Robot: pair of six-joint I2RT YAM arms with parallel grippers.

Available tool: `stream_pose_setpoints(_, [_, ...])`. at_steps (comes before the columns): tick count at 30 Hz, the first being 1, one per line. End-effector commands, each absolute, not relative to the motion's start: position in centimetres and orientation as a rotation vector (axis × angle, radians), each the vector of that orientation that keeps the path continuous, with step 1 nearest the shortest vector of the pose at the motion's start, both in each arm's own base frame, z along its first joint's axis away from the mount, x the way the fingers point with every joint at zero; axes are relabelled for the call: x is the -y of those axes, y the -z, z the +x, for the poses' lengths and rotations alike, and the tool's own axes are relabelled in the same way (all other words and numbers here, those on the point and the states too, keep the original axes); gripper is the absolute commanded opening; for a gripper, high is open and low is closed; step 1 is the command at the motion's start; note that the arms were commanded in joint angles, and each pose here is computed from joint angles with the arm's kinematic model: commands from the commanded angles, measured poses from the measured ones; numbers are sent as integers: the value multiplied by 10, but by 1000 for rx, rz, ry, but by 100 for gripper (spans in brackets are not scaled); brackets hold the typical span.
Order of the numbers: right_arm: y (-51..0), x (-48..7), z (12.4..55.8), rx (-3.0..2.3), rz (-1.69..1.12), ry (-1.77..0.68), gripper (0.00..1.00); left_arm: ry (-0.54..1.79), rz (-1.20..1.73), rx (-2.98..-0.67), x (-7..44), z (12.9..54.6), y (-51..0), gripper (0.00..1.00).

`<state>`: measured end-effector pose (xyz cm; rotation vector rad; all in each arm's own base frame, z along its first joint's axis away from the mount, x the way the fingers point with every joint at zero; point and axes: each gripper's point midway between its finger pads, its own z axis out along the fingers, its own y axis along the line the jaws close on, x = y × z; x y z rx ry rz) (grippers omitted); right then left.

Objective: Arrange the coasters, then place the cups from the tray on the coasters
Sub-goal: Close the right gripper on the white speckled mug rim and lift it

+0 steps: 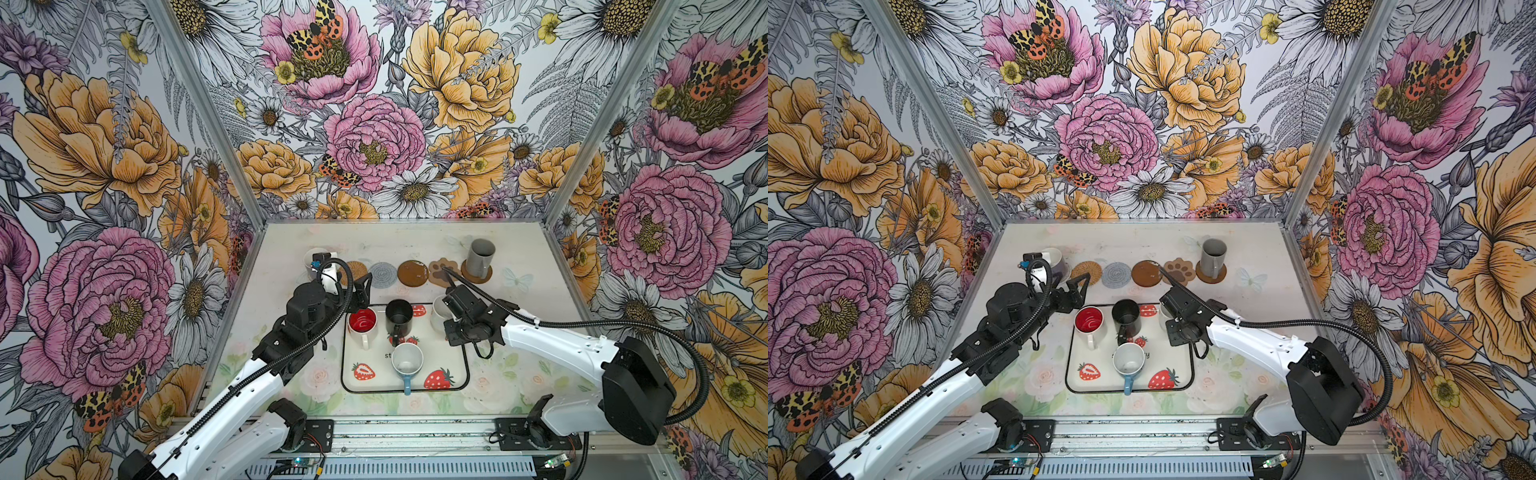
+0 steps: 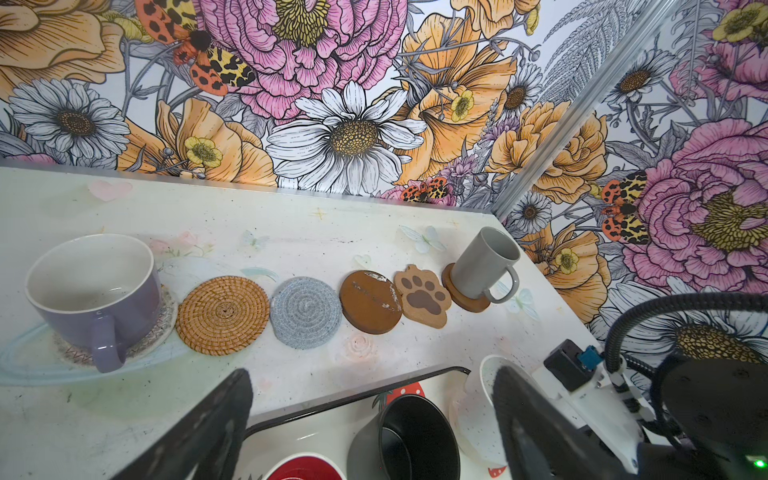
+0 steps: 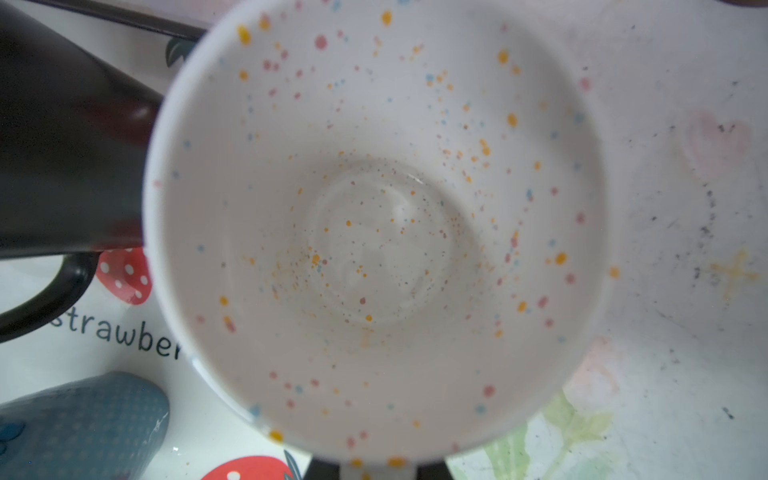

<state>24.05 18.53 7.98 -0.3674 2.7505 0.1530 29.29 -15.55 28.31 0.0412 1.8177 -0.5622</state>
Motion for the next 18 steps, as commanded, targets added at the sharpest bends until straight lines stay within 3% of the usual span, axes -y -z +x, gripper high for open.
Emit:
stream_pose_setpoints(1, [-120,-196,264,-2603,-324,-187,0,571,37,-1814,153,294,-283,92])
stream_pose_setpoints(18, [-137,-189,267,-2510,-311,-113,0,575,36,-1814,153,294,-282,92])
